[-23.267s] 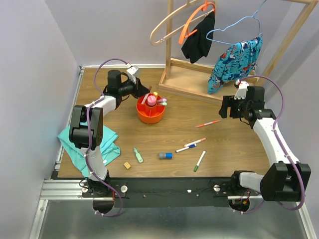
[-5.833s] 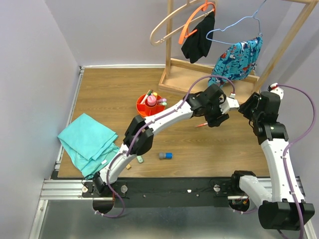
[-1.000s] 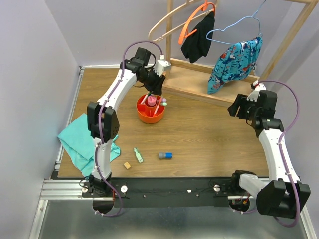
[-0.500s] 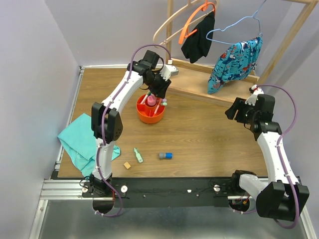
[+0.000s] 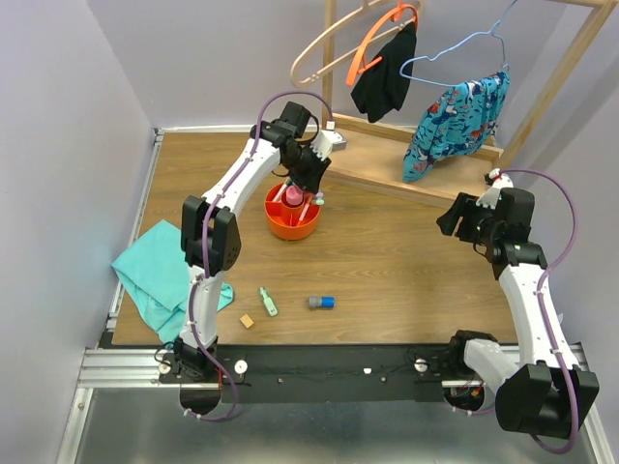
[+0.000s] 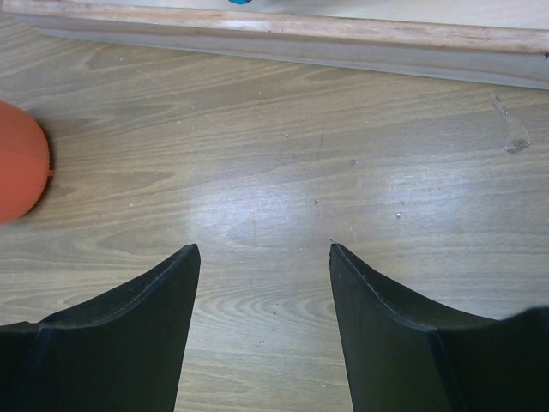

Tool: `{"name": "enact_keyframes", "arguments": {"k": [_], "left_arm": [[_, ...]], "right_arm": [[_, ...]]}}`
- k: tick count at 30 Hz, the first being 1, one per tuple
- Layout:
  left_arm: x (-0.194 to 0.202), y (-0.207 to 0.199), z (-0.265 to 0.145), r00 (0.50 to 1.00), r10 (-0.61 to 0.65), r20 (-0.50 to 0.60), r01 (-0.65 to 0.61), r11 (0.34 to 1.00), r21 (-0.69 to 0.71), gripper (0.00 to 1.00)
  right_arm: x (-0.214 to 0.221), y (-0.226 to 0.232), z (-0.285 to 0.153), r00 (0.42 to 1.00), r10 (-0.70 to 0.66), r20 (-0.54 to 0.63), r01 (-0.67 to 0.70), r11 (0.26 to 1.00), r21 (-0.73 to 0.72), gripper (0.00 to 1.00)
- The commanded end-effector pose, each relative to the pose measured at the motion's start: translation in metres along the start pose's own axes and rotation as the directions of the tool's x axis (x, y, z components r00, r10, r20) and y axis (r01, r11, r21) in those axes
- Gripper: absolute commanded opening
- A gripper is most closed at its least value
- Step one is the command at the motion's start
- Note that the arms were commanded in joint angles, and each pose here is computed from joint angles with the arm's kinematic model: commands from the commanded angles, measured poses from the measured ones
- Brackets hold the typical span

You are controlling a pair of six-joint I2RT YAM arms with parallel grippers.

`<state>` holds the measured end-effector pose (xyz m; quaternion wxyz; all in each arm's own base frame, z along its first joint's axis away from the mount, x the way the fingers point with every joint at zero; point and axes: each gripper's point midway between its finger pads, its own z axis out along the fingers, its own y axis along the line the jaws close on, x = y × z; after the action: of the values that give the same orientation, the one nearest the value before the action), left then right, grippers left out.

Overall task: Sort the stationery into containers
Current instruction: Pick up the pen from the storage box.

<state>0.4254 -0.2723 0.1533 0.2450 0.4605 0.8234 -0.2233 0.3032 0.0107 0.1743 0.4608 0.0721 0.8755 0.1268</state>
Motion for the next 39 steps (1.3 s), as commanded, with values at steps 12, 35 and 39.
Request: {"name": "enact_keyframes", "arguments": {"k": [12, 35, 39], "left_arm": [[-0.024, -0.021, -0.023, 0.996, 0.035, 0.08, -0.04, 0.998, 0.057, 0.15], [-0.102, -0.029, -0.173, 0.873, 0.071, 0.483, -0.068, 0.997, -0.025, 0.1], [-0.098, 0.004, -0.19, 0.84, 0.031, 0.542, -0.001, 0.998, -0.055, 0.1]], "right_arm": [[0.001, -0.006, 0.001, 1.0, 0.022, 0.015, -0.023, 0.999, 0.027, 0.7], [-0.011, -0.008, 0.013, 1.0, 0.03, 0.002, -0.03, 0.999, 0.033, 0.7], [-0.017, -0.01, 0.015, 1.0, 0.018, 0.002, -0.018, 0.999, 0.043, 0.7]]}}
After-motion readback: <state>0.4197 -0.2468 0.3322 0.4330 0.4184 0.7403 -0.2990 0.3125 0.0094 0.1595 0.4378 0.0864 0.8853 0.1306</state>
